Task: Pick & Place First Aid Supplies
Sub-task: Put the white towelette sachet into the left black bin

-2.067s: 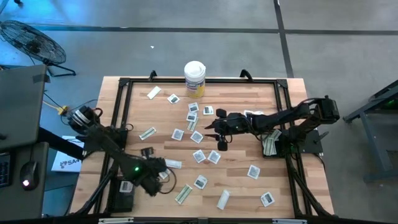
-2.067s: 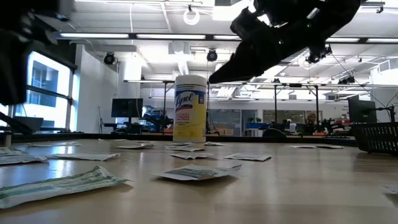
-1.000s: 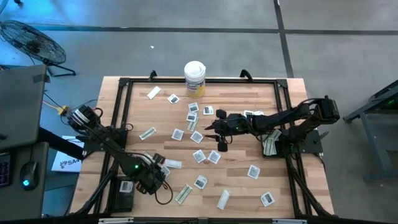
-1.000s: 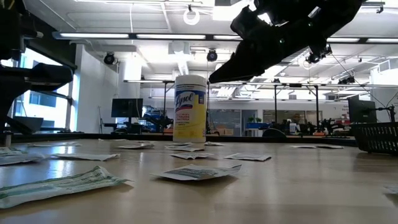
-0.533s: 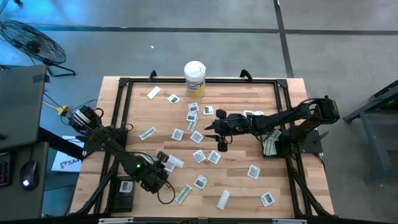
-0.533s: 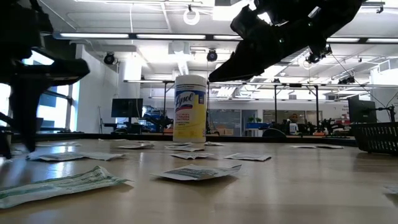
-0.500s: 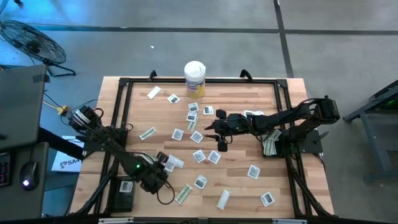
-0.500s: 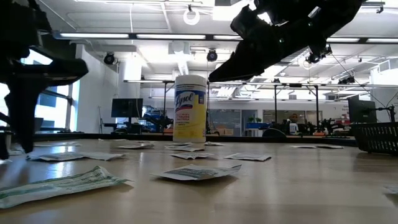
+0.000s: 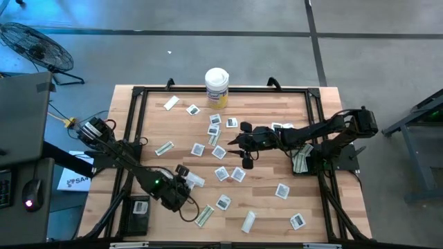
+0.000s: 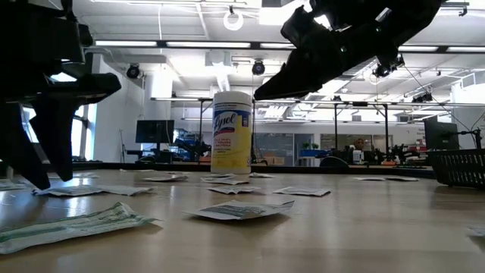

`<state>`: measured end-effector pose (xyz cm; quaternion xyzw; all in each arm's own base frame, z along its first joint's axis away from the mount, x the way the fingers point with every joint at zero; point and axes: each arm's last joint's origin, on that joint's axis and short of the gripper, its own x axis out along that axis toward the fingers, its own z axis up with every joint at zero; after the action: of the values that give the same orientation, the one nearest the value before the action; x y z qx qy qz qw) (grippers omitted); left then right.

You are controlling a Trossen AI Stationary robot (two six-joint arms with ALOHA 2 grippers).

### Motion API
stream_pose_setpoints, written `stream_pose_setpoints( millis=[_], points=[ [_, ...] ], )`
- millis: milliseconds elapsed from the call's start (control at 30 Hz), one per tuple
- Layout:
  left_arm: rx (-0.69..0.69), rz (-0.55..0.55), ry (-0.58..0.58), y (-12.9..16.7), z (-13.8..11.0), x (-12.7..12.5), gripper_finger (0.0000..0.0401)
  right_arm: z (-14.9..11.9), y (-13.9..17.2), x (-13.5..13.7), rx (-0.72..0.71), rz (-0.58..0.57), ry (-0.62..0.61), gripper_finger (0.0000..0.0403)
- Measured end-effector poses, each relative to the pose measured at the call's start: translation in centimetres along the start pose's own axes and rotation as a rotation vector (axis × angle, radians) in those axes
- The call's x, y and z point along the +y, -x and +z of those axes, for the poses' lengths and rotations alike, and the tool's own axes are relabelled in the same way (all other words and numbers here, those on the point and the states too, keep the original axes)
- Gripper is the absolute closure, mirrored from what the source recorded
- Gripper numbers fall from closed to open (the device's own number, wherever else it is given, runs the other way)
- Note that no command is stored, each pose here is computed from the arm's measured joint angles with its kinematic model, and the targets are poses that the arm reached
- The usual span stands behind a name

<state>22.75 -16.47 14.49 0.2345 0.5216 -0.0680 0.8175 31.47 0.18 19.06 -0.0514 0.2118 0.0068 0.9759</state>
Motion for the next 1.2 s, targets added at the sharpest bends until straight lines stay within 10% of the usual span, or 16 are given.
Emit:
stream_pose_setpoints(
  millis=[1200],
  points=[
    [-0.048,-0.205,0.120,0.3,1.9,-0.2,0.0325,0.0,0.0,0.0,0.000,0.000,-0.014,0.0265]
  ],
)
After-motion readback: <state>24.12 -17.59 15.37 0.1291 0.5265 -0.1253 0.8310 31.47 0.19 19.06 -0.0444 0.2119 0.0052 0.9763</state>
